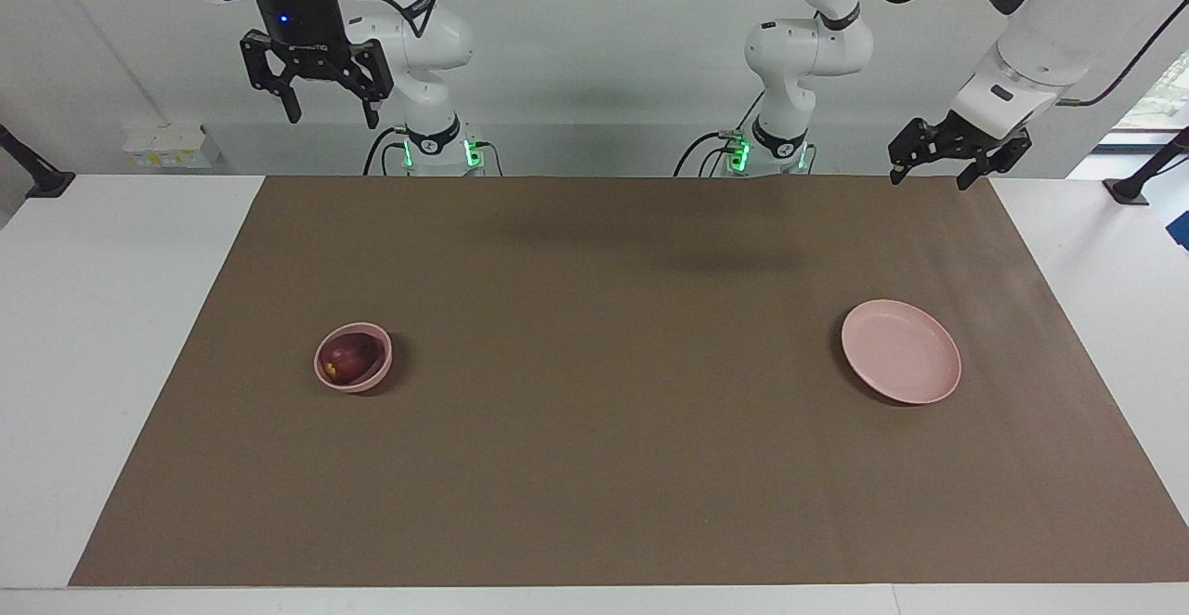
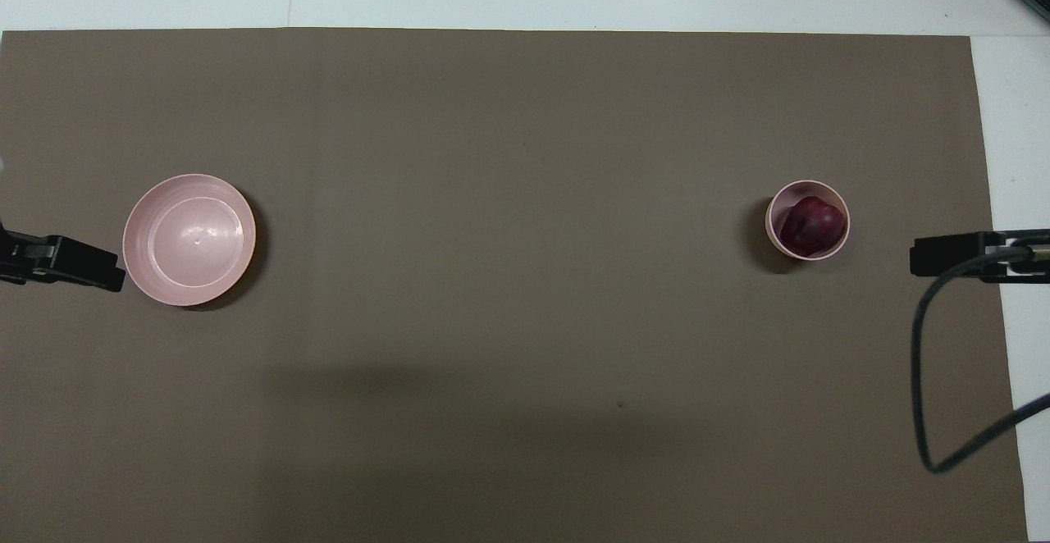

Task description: Move apple from plate to bowl

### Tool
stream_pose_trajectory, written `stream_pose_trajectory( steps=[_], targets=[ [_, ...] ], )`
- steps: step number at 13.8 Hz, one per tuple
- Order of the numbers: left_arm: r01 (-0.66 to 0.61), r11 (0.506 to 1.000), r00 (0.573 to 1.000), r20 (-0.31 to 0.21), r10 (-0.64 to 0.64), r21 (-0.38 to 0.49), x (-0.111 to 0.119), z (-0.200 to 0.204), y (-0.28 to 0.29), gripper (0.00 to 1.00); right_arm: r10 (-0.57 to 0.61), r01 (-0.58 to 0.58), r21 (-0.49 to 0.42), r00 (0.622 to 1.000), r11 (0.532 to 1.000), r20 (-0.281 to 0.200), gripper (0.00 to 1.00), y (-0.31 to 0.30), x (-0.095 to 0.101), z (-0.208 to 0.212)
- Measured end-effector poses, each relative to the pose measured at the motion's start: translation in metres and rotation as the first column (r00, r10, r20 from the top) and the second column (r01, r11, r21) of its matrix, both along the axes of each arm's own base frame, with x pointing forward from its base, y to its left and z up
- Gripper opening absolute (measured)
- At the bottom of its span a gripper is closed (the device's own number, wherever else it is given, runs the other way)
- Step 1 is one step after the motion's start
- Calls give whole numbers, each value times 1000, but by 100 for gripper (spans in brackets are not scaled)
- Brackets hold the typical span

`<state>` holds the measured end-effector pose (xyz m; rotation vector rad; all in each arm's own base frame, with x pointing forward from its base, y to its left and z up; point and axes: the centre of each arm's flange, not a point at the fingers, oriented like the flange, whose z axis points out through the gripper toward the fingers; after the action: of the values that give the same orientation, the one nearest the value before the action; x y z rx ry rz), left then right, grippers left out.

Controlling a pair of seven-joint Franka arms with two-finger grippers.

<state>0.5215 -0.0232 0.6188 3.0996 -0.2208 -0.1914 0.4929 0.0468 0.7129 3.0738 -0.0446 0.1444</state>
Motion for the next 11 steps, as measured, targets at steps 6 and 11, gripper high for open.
stream_pose_trajectory(
  steps=[6,11],
  targets=[
    [0,1000,1000,0,0,0,0,0,0,100,35,-34,28,998,999,-48,100,-48,7,-17],
    [0,1000,1000,0,0,0,0,0,0,100,24,-21,48,997,999,-68,100,-54,7,-26]
  ],
)
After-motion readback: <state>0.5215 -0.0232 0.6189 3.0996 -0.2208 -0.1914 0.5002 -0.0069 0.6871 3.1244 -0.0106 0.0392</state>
